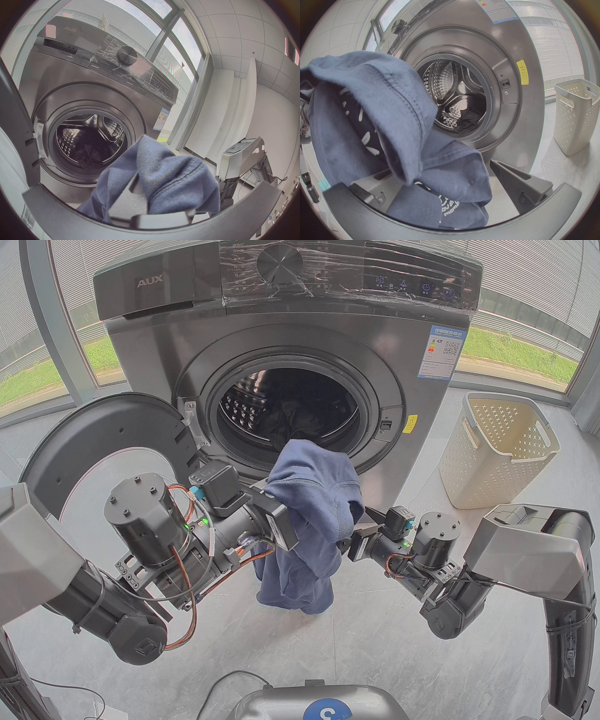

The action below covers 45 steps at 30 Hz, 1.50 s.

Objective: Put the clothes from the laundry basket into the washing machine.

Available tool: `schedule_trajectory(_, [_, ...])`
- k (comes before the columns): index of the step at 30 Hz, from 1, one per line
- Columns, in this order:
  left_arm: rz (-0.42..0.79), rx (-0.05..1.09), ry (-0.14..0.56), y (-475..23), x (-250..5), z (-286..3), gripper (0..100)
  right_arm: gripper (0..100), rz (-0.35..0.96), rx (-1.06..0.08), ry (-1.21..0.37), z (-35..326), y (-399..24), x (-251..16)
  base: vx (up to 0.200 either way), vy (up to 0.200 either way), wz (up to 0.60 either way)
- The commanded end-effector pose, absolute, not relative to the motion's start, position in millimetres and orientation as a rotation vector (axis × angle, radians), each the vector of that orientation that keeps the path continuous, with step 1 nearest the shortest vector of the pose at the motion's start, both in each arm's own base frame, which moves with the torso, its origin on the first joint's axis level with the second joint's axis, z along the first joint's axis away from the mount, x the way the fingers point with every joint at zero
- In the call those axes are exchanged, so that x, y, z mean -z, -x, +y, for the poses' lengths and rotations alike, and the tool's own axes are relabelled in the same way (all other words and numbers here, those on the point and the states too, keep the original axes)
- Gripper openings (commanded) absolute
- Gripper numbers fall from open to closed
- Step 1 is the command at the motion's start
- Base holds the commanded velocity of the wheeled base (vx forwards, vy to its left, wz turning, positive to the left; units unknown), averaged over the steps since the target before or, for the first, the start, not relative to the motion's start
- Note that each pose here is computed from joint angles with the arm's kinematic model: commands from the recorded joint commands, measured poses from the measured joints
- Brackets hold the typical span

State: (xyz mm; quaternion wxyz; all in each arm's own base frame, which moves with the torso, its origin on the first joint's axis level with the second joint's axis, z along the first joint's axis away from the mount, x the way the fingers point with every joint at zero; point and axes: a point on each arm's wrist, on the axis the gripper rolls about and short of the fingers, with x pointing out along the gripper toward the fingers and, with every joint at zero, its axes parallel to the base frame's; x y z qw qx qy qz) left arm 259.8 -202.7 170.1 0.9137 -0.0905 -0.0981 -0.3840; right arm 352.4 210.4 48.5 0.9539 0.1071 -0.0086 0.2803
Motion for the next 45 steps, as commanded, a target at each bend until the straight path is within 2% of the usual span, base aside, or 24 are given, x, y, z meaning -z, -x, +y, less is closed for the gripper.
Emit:
schedule_trajectory(1, [-0.198,0.793,0.186,-258.7,-169.2,-202.9,0,100,-0.043,-0.59,-0.225,218.0,-353.8,-50.8,0.0,0.0,0.0])
schedule_trajectory(6, [-0.195,0.793,0.185,-258.5,-168.5,-202.7,0,100,-0.082,-0.59,-0.237,223.2,-363.5,-53.4,0.0,0.0,0.0])
schedule_trajectory(7, [-0.197,0.795,0.185,-258.2,-169.0,-202.6,0,0,-0.091,-0.59,-0.243,224.1,-366.2,-54.2,0.0,0.0,0.0])
schedule_trajectory(12, [-0.188,0.785,0.183,-257.9,-167.4,-197.4,0,0,-0.127,-0.575,-0.258,217.5,-369.4,-67.8,0.0,0.0,0.0])
schedule_trajectory(15, [-0.183,0.767,0.183,-261.6,-165.8,-191.5,0,0,-0.148,-0.557,-0.255,202.3,-363.5,-86.3,0.0,0.0,0.0])
schedule_trajectory(25, [-0.188,0.706,0.169,-277.6,-162.9,-166.1,0,0,-0.199,-0.584,-0.268,161.8,-304.6,-151.0,0.0,0.0,0.0])
schedule_trajectory(33, [-0.218,0.629,0.152,-285.1,-164.0,-144.3,0,0,-0.241,-0.604,-0.325,143.7,-266.0,-181.6,0.0,0.0,0.0])
schedule_trajectory(45, [-0.241,0.599,0.148,-284.0,-167.0,-136.9,0,0,-0.297,-0.628,-0.342,147.3,-255.9,-198.2,0.0,0.0,0.0])
